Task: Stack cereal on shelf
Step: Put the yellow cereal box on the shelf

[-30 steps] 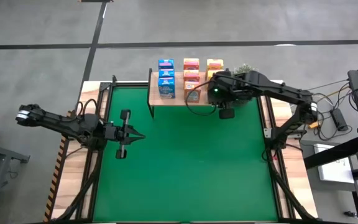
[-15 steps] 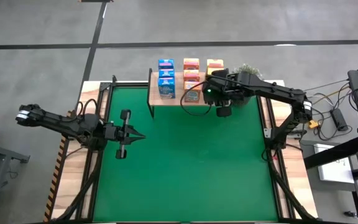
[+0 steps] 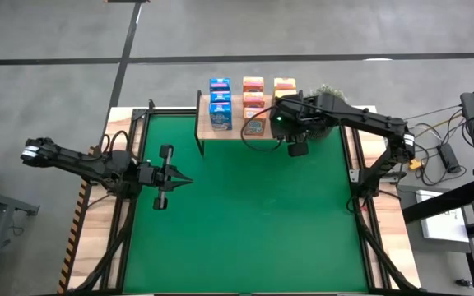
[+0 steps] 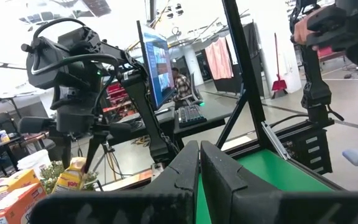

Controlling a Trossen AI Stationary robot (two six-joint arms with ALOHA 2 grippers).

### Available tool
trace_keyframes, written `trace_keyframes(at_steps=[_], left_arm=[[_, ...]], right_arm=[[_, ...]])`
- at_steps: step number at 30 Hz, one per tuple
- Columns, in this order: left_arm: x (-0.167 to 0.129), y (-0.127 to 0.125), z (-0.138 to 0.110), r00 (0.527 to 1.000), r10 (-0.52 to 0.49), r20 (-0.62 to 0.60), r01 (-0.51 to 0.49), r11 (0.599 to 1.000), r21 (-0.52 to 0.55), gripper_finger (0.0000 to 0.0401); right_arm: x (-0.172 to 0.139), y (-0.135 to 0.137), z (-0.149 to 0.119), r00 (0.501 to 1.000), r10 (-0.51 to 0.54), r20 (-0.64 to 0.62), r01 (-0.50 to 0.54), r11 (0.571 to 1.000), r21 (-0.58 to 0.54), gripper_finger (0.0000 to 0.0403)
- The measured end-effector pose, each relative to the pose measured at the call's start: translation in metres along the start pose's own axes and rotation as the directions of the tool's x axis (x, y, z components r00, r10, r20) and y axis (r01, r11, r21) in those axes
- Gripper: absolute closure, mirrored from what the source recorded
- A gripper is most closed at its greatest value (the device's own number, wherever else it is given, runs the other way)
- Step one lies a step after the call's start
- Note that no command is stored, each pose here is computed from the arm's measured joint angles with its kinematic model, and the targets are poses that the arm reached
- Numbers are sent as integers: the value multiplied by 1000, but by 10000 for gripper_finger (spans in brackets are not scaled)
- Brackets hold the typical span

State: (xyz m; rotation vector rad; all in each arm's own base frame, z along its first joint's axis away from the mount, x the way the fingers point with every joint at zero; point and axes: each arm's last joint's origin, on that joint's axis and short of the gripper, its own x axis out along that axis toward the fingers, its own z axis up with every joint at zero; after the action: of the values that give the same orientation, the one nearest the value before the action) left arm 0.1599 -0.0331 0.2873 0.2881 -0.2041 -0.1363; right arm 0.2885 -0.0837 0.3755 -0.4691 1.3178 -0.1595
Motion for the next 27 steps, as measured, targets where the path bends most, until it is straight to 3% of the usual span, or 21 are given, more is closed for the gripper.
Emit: trace_keyframes(at_steps=[7, 13, 19, 23, 27], left_arm=[[0, 0, 0, 1000, 0, 0, 0, 1000, 0, 401], [0, 0, 0, 1000, 0, 1, 0, 1000, 0, 401], [0, 0, 0, 1000, 0, 1, 0, 1000, 0, 401], [0, 0, 1, 1000, 3, 10, -3, 1000, -1, 401], [0, 0, 1, 1000, 3, 10, -3, 1000, 9, 401]], right_arm=[[-12, -3, -3, 1000, 13, 5, -13, 1000, 14, 262], [-42, -16, -4, 977, 102, 186, -126, 984, 122, 262], [-52, -42, -21, 948, 157, 276, -230, 939, 256, 262], [-43, -54, -33, 944, 232, 234, -301, 896, 325, 262], [-29, -62, -36, 949, 264, 175, -310, 887, 342, 262]])
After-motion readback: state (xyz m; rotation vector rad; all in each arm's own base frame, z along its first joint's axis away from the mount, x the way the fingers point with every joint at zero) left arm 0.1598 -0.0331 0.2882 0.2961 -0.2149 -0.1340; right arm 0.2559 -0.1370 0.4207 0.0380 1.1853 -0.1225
